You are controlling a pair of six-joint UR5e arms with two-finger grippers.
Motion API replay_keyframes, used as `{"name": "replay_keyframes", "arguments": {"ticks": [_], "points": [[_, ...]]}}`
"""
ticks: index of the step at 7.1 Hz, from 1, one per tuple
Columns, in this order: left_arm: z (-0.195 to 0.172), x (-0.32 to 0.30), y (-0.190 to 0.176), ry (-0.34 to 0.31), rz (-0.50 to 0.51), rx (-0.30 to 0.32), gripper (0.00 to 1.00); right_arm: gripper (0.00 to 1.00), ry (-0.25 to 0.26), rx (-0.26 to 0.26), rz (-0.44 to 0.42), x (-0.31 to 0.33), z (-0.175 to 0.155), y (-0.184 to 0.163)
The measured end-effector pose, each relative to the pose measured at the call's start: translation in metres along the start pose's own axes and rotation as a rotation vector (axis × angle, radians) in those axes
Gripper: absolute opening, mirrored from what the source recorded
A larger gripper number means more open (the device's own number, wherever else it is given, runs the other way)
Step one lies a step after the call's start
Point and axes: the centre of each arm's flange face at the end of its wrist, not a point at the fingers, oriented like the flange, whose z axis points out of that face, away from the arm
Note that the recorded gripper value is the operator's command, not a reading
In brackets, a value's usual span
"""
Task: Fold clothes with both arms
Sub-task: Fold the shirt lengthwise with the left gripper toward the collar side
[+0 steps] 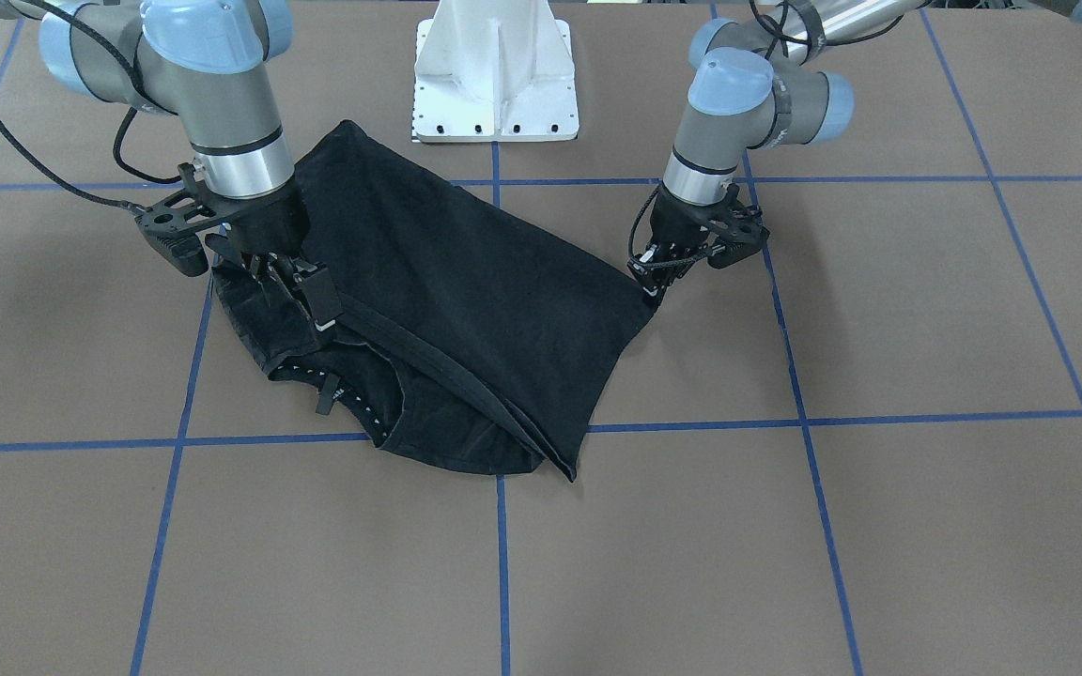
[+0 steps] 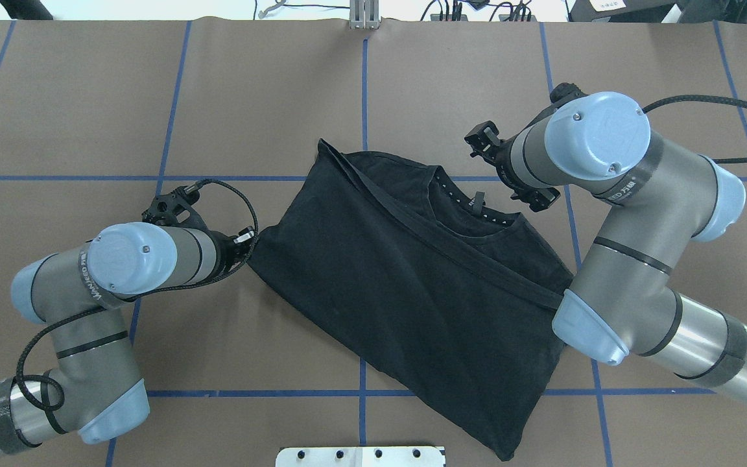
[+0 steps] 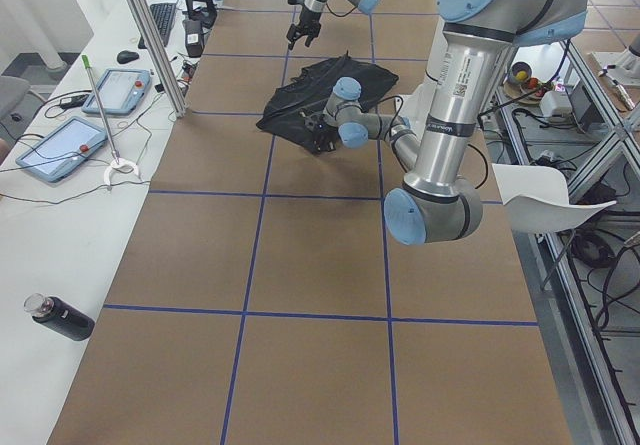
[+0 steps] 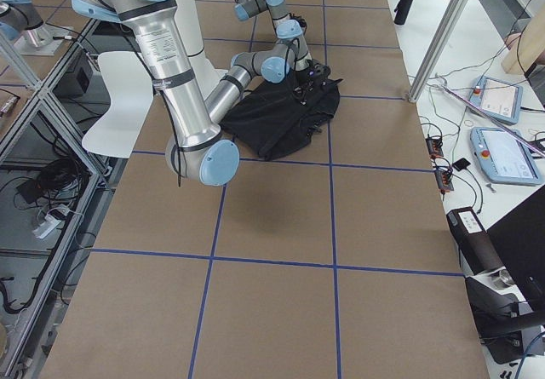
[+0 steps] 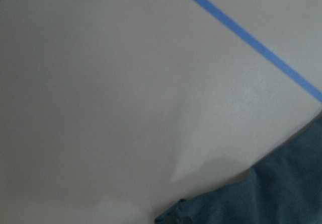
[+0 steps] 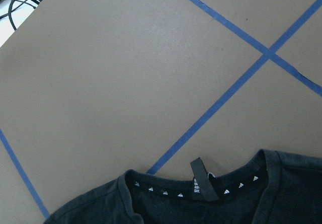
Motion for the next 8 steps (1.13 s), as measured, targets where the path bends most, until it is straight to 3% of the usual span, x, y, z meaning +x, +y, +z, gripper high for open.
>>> {"name": "replay_keyframes", "arguments": {"ticks": [2, 4, 6, 7, 8], "points": [[-0.004, 0.047, -0.069, 0.067, 0.074, 0.105, 0.00, 1.00, 0.000, 0.001, 0.002, -0.001, 0.001, 0.000], [0.021, 0.100, -0.161, 0.169, 0.100, 0.214, 0.00, 1.00, -0.002, 0.002, 0.002, -0.001, 0.000, -0.002], [0.049, 0.160, -0.219, 0.225, 0.159, 0.278, 0.00, 1.00, -0.008, 0.001, 0.004, -0.003, -0.002, -0.001], [0.063, 0.190, -0.233, 0.242, 0.184, 0.294, 0.44, 1.00, -0.010, 0.003, 0.004, -0.004, -0.001, -0.001], [0.071, 0.204, -0.240, 0.249, 0.211, 0.305, 0.99, 1.00, -0.009, 0.007, 0.002, -0.005, 0.001, -0.001]]}}
